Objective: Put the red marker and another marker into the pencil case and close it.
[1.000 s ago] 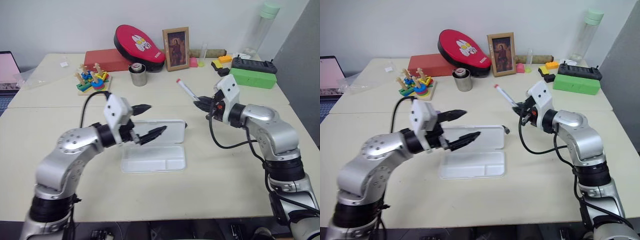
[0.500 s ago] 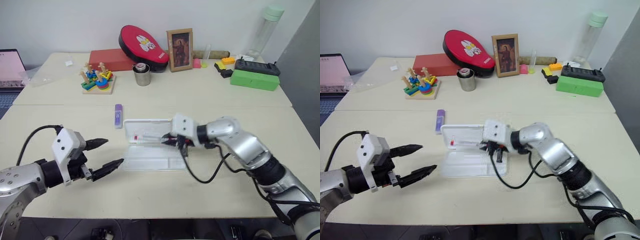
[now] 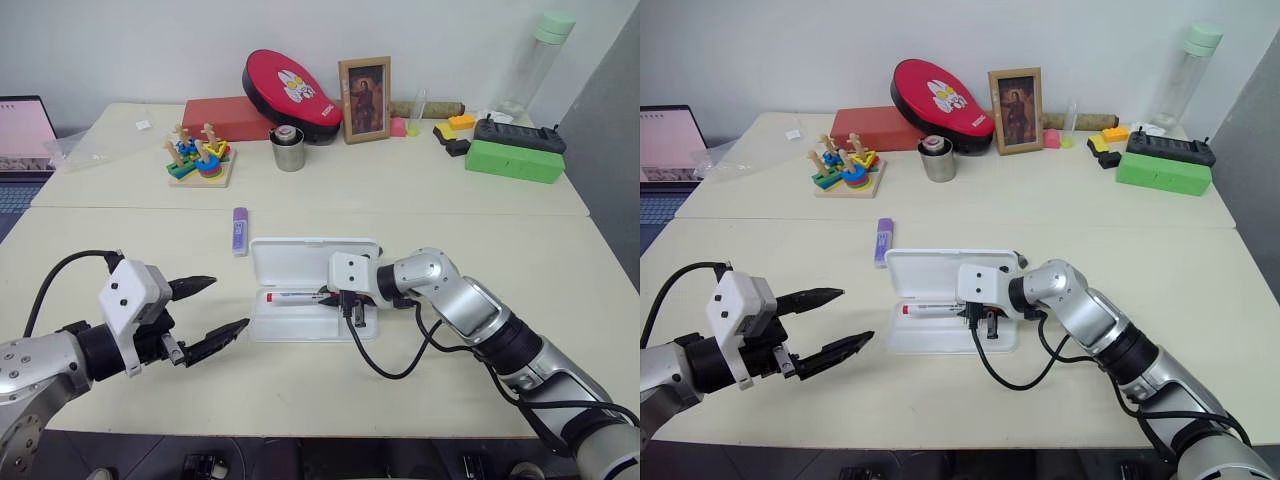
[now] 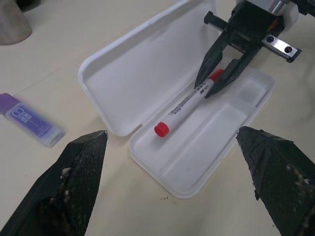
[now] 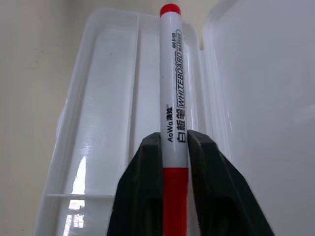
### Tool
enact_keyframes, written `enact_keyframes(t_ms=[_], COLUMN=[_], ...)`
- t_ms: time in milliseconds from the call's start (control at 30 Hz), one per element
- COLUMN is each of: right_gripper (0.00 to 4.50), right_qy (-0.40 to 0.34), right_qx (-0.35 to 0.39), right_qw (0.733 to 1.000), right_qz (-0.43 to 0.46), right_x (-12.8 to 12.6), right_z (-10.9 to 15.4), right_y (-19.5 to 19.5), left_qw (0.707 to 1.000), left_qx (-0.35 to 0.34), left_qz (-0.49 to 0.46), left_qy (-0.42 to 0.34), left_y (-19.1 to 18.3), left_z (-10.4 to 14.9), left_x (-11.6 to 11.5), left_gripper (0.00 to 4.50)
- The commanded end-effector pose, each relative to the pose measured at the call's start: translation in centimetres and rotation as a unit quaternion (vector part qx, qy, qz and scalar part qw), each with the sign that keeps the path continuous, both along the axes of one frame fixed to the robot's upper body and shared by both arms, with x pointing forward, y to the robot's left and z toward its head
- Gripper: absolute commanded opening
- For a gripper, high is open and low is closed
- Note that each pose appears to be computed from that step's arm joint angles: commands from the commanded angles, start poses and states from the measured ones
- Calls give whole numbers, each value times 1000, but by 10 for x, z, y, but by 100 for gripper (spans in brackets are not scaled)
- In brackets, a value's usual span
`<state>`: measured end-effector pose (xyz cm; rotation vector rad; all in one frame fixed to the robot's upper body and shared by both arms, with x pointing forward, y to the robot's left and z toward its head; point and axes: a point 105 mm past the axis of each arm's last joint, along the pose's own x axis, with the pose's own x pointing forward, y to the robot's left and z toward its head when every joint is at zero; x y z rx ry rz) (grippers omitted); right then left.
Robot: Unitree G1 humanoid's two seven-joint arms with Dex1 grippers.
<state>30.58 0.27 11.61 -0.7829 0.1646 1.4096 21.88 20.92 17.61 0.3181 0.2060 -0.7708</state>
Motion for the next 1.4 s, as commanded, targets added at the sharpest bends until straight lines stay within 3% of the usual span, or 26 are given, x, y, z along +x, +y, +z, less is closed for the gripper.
enact_keyframes(t_ms=[33, 233, 400, 567, 733, 1000, 1400], right_gripper=[203, 342, 447, 449, 449, 449, 449], right_qy=[-9, -6, 21, 28, -3, -24, -33], right_qx=[29, 50, 128, 244, 304, 323, 330], right_qw=[999, 998, 990, 969, 952, 944, 942], right_qz=[20, 31, 59, 33, -35, -64, -49], right_x=[-5, -11, -25, -13, 16, 28, 22], right_z=[18, 33, 71, 130, 163, 173, 176], right_y=[1, -1, -3, -12, -19, -13, -9], left_qw=[1000, 997, 982, 952, 922, 929, 938], left_qx=[0, -55, -126, -173, -171, -157, -96], left_qz=[-12, 27, 96, 218, 338, 334, 315], left_qy=[-10, -53, -101, -131, -80, 32, 112], left_y=[-5, 0, 11, 39, 67, 51, 33], left_z=[7, 32, 65, 83, 59, 3, -49], left_x=[1, 19, 45, 86, 125, 152, 173], left_gripper=[450, 450, 450, 450, 450, 450, 450])
